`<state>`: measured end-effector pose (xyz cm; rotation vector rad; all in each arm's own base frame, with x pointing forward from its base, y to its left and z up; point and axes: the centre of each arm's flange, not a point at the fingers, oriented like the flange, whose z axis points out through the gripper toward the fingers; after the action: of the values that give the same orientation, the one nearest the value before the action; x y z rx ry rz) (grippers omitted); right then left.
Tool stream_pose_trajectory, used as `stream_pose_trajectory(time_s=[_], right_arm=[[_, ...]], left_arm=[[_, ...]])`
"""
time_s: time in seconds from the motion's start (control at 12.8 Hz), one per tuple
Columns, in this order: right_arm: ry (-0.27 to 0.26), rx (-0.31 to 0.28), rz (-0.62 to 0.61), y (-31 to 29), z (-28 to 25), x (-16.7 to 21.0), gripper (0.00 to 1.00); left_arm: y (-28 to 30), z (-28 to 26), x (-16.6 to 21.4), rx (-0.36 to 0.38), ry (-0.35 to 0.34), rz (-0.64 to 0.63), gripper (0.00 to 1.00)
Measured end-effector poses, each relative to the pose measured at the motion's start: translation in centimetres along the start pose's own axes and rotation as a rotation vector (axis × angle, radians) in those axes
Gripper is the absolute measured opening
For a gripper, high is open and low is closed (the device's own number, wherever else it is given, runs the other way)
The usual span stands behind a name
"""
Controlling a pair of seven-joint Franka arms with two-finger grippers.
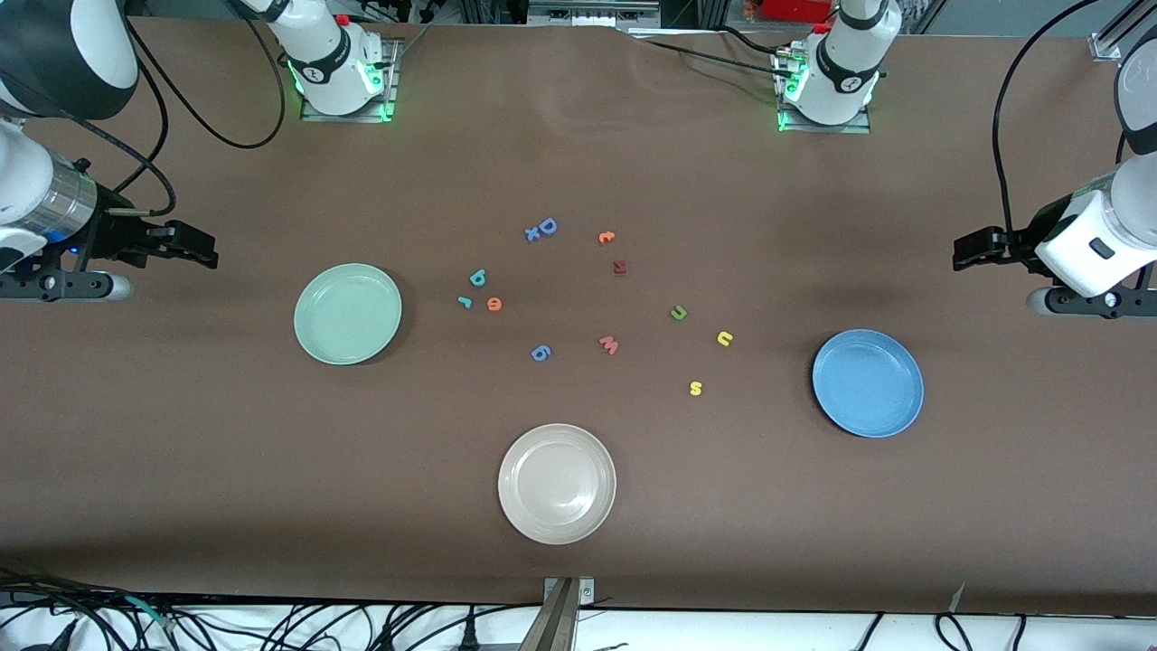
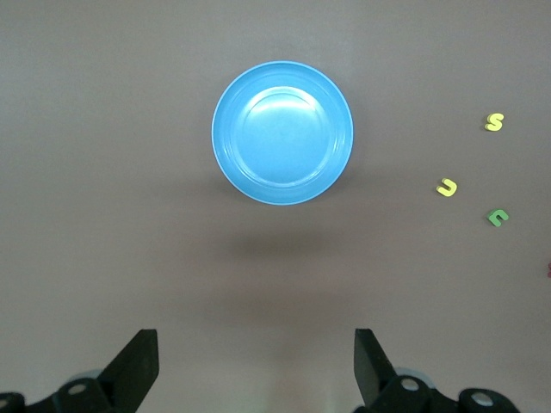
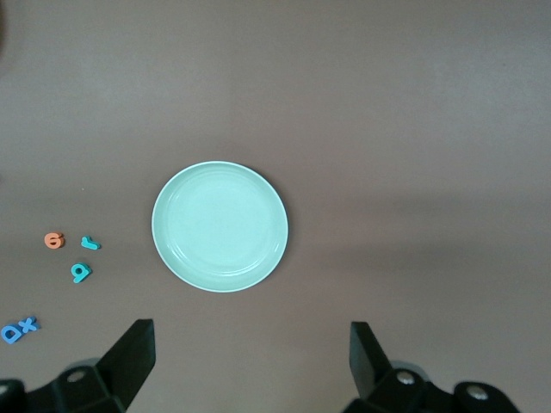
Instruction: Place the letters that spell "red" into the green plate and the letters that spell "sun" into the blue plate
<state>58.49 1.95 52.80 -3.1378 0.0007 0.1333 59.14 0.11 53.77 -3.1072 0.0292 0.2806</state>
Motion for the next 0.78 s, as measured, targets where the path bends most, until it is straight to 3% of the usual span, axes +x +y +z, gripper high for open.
stream_pose_trajectory(time_s=[0.78], right_arm=[[-0.009,0.000,0.001,0.05,0.08,-0.09,1.00]], left_arm=[[0.05,-0.04,0.05,0.000,0.004,0.001,1.00]])
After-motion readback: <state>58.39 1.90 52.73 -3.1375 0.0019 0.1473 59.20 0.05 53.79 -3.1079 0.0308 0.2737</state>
